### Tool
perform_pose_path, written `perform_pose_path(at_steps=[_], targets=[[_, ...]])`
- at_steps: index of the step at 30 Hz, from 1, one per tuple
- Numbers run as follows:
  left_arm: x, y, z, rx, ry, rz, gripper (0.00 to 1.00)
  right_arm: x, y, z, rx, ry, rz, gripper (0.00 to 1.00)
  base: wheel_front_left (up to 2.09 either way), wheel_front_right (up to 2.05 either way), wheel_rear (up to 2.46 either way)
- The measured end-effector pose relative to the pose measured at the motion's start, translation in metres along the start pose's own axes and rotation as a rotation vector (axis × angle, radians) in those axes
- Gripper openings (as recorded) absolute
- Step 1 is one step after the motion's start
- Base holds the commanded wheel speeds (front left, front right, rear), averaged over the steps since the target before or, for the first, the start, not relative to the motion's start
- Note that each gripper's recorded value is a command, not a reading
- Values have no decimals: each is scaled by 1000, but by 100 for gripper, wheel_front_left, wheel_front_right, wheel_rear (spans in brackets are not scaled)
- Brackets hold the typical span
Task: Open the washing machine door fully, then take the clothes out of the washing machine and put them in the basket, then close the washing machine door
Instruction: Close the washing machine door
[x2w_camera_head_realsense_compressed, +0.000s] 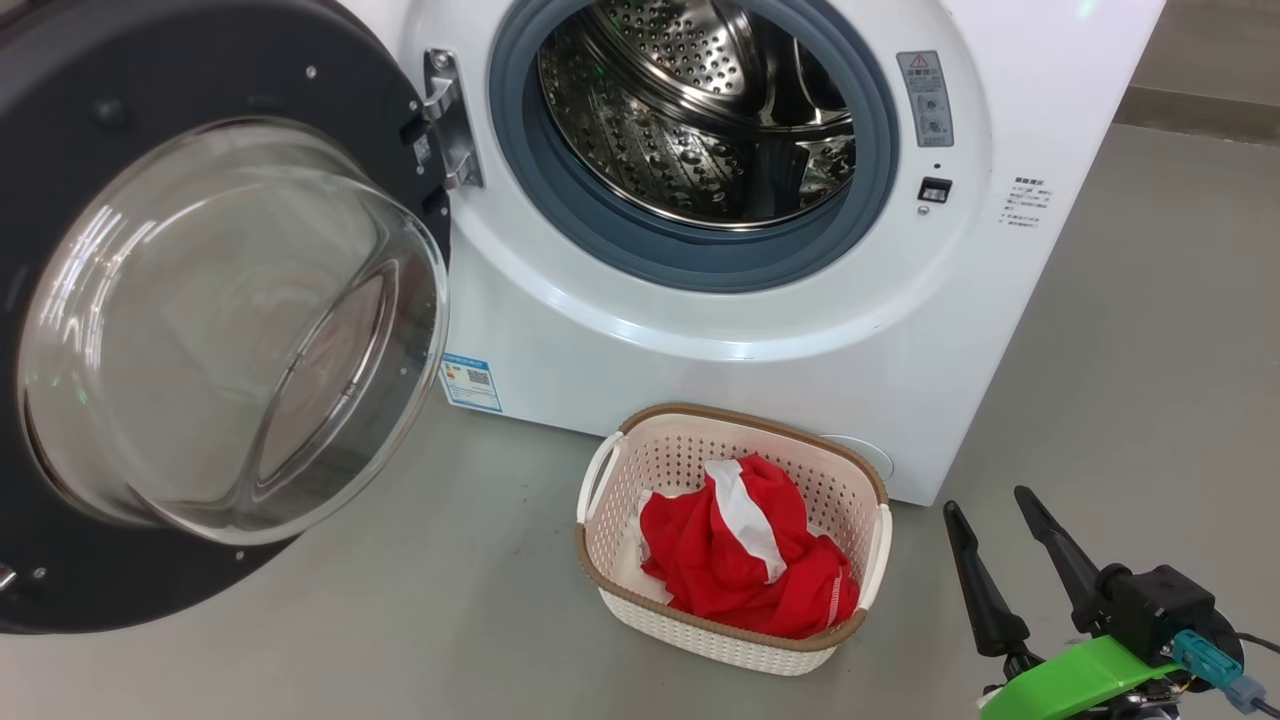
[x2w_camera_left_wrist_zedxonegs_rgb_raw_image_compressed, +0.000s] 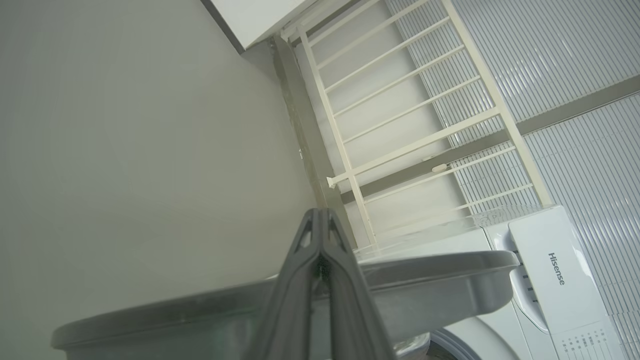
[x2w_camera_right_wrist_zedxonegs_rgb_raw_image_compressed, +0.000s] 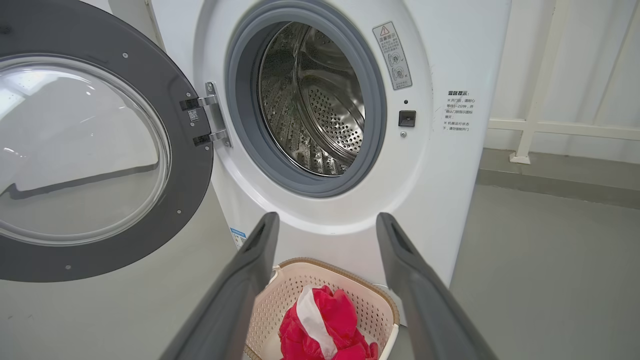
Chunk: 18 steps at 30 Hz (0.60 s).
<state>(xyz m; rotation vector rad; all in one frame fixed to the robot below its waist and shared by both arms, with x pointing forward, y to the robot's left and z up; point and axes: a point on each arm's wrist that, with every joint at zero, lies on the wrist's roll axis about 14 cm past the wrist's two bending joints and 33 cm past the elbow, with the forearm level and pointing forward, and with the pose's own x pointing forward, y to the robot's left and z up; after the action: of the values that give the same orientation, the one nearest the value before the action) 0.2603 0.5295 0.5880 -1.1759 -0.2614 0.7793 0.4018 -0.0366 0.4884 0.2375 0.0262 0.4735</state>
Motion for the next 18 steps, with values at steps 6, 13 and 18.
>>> perform_pose_path(at_steps=[6, 13, 18], targets=[[3, -4, -12, -23, 106, -4, 0, -2, -4, -2, -14, 10, 1, 100, 0, 0, 0], [4, -2, -20, -31, 162, -4, 0, -2, -6, -2, -15, 10, 0, 100, 0, 0, 0], [3, -5, -28, -1, 206, -26, 0, -1, -9, 2, -22, -2, -9, 100, 0, 0, 0]])
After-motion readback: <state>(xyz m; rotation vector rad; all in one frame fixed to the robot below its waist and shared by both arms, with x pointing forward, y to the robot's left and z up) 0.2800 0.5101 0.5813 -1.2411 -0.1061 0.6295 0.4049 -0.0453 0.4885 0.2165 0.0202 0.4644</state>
